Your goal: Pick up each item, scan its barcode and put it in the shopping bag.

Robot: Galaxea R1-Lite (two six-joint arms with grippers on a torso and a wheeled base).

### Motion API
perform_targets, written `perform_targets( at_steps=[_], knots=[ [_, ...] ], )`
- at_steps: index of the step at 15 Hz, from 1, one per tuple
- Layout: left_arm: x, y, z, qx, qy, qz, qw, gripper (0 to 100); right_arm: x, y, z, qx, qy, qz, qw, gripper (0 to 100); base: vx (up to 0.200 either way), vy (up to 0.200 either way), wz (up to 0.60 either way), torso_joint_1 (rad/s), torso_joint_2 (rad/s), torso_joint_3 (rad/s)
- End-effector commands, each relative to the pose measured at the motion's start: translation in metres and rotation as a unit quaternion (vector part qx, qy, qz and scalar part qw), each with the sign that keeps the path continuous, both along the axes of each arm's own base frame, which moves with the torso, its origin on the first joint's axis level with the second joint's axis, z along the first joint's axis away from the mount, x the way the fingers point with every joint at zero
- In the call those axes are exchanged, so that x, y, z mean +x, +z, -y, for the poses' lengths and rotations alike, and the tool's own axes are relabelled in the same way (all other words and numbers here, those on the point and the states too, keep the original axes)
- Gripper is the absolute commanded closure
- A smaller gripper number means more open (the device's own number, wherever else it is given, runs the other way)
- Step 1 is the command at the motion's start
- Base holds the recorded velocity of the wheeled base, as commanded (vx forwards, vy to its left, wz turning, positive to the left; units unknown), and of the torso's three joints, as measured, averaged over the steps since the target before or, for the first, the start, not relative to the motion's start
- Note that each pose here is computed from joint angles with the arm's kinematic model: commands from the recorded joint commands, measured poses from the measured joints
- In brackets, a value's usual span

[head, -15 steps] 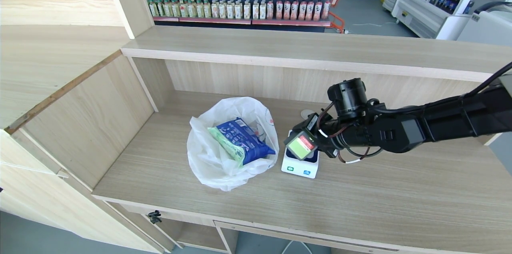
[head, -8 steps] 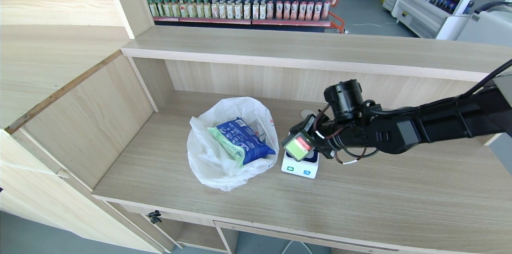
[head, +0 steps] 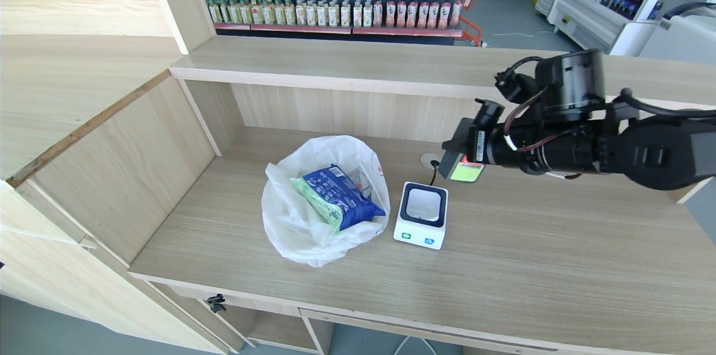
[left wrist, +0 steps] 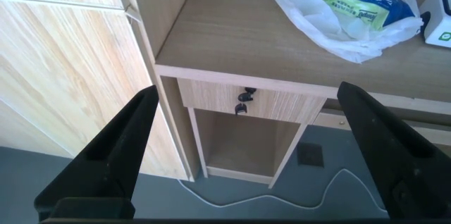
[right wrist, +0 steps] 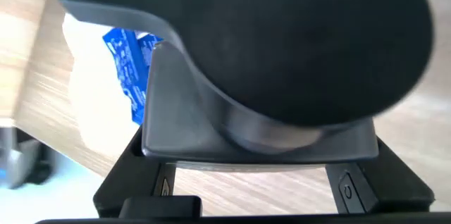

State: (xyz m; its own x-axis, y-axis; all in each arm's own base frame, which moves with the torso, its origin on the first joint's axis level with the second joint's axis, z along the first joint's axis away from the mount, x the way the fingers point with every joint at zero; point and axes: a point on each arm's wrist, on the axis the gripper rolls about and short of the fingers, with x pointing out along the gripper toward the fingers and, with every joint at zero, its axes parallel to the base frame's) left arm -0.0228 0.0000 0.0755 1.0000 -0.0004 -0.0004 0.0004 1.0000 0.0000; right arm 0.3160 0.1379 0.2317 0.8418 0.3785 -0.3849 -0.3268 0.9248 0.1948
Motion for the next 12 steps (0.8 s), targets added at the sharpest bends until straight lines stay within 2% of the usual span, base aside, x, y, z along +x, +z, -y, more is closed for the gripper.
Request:
perform_targets(
  at_steps=[1,5,9,12],
  knots=[
    [0.0,0.0,0.0,0.0,0.0,0.001,1.0,0,-0.049,0.036,0.034,-0.059,0.002,0.091,0.994,100,0.0,0.0,0.0,0.0,0.0,0.0],
    [0.0,0.0,0.0,0.0,0.0,0.0,1.0,0,-0.089,0.041,0.049,-0.155,0.041,0.148,0.976,100,0.0,0.0,0.0,0.0,0.0,0.0],
    [0.0,0.0,0.0,0.0,0.0,0.0,1.0,0,-0.099,0.041,0.045,-0.153,0.07,0.179,0.969,100,0.0,0.0,0.6,-0.005,0.02,0.021],
    [0.0,0.0,0.0,0.0,0.0,0.001,1.0,0,-0.101,0.039,0.041,-0.146,0.074,0.204,0.965,100,0.0,0.0,0.6,-0.129,0.38,0.24]
  ],
)
